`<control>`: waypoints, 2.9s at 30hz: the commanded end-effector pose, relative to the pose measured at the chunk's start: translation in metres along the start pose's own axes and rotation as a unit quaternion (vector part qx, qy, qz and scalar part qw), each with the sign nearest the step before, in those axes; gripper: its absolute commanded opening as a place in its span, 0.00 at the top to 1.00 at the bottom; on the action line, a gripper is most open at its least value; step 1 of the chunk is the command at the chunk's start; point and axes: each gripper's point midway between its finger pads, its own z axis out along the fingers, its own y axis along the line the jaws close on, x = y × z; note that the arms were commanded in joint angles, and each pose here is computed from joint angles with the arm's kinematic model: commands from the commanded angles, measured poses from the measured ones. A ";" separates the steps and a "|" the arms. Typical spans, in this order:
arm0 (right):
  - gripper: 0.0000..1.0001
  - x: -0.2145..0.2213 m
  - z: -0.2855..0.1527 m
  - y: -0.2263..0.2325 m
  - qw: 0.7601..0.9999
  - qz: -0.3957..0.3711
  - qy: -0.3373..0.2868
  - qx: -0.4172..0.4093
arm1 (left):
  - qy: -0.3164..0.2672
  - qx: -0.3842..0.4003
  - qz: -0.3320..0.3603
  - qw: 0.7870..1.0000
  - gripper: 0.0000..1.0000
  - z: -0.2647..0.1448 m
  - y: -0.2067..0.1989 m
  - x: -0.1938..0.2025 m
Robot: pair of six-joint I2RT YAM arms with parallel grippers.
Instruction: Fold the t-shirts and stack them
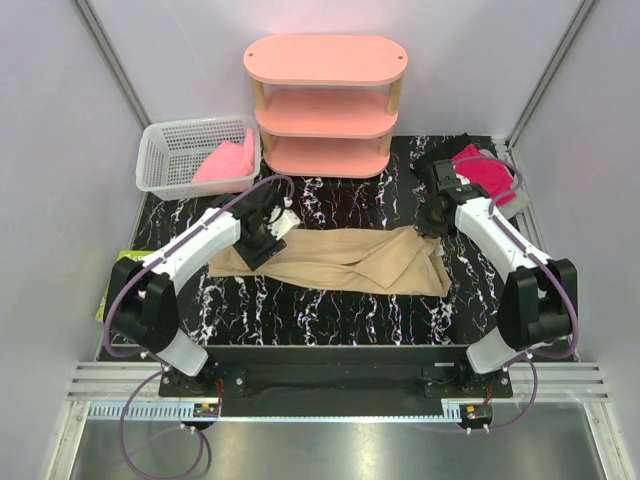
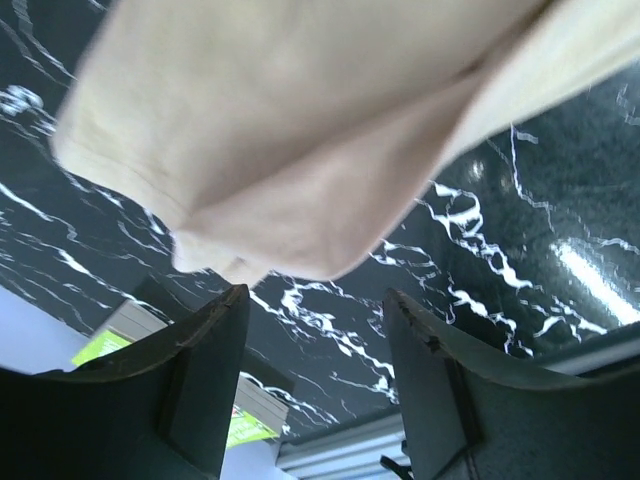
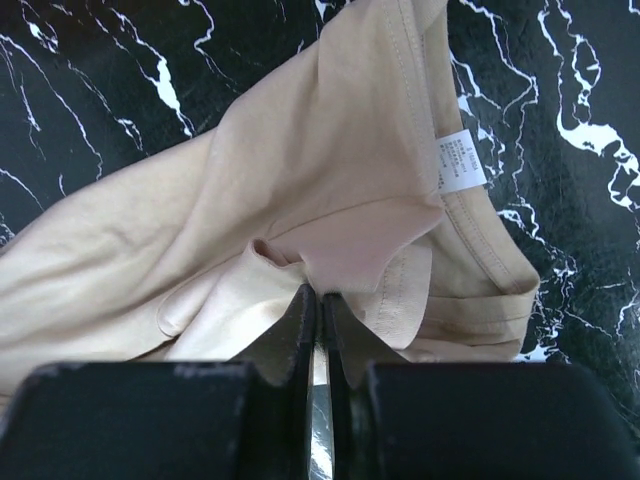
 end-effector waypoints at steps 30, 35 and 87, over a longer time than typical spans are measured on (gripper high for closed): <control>0.87 -0.055 0.061 0.001 0.996 -0.008 -0.051 0.071 | 0.043 -0.065 -0.041 0.996 0.43 0.068 0.061 0.004; 0.88 -0.051 0.064 0.002 0.997 -0.008 -0.047 0.065 | 0.058 -0.069 -0.045 0.995 0.43 0.071 0.062 0.026; 0.90 -0.042 0.064 0.001 0.998 -0.004 -0.042 0.051 | 0.024 0.036 -0.082 0.996 0.52 0.067 0.029 0.029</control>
